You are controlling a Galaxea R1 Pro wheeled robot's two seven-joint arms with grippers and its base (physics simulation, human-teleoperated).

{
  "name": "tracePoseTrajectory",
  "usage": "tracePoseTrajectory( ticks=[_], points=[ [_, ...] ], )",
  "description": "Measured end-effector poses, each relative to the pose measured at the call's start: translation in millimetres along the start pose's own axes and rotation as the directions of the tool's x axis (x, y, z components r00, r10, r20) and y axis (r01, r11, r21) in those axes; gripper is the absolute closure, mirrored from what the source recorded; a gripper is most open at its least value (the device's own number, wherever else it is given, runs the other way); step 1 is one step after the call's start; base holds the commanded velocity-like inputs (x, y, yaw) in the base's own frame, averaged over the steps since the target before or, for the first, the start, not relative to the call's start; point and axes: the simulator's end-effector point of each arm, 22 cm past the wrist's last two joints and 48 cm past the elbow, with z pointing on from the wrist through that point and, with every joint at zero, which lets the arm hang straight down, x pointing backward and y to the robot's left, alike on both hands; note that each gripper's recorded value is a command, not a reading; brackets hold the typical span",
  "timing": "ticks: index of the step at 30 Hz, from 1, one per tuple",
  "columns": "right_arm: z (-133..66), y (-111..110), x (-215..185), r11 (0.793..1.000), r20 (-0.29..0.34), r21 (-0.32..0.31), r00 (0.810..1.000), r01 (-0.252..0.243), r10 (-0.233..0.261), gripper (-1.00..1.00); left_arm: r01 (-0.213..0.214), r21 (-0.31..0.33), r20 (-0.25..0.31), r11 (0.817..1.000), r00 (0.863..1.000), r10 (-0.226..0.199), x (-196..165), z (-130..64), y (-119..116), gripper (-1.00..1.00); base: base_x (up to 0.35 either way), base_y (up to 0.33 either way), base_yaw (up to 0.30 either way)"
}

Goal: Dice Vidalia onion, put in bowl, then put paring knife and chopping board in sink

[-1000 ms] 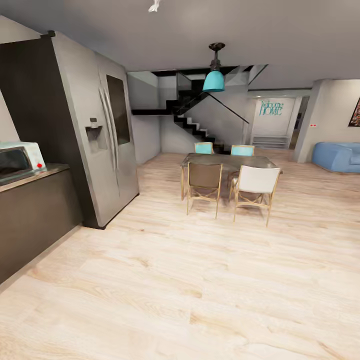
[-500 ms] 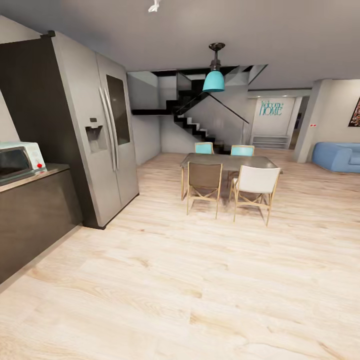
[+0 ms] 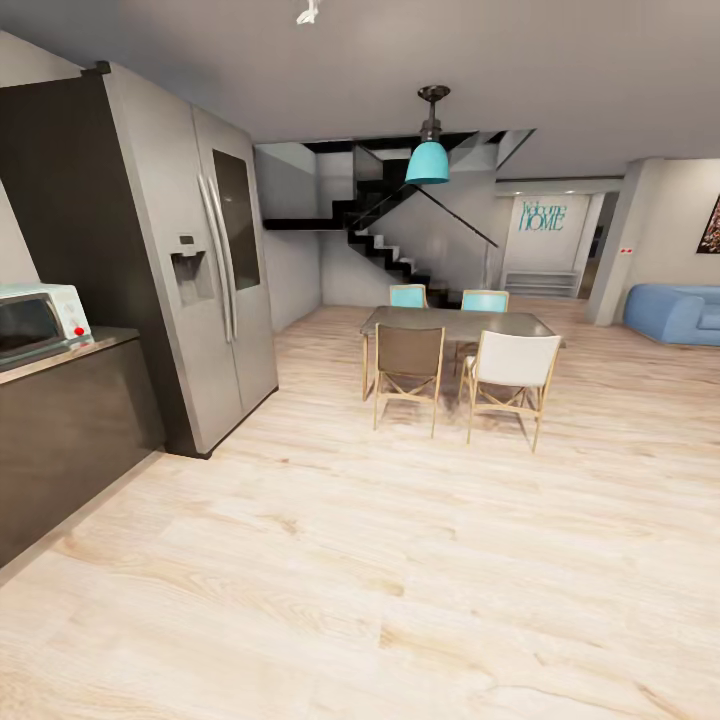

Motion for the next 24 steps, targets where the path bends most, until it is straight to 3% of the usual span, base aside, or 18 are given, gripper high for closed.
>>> tracePoseTrajectory(
  ticks=[4, 16, 20, 21, 22, 24],
  points=[
    [-0.2, 1.0, -7.8, 1.0, 0.036, -0.001, 0.999, 0.001, -0.001, -1.0, 0.0, 0.0, 0.0, 1.0, 1.0, 0.0, 0.0, 0.0, 0.0, -1.0, 0.0, 0.0, 0.0],
    [-0.2, 0.6, -10.0, 1.0, 0.045, -0.001, 0.999, -0.001, 0.001, -1.0, 0.003, 0.001, 0.002, 1.0, 1.0, -0.003, -0.8, 0.0, -0.5, -1.0, 0.0, 0.0, 0.0],
    [-0.2, 1.1, -11.2, 1.0, 0.049, -0.001, 0.999, -0.001, 0.001, -1.0, 0.002, 0.001, 0.119, 1.0, 0.993, -0.002, -36.3, -1.8, -0.6, -1.0, 0.0, 0.0, 0.0],
    [-0.2, 1.2, -11.4, 1.0, 0.05, -0.001, 0.999, -0.001, 0.001, -1.0, 0.002, 0.001, 0.197, 1.0, 0.98, -0.002, -58.8, -4.8, -0.6, -1.0, 0.0, 0.0, 0.0],
    [-0.2, 1.2, -11.4, 1.0, 0.05, -0.001, 0.999, -0.001, 0.001, -1.0, 0.002, 0.001, 0.224, 1.0, 0.975, -0.002, -66.1, -6.1, -0.6, -1.0, 0.0, 0.0, 0.0],
    [-0.2, 1.2, -11.5, 1.0, 0.05, -0.001, 0.999, -0.002, 0.002, -1.0, 0.003, 0.001, 0.328, 1.0, 0.945, -0.003, -95.1, -13.1, -1.0, -1.0, 0.0, 0.0, 0.0]
  ],
)
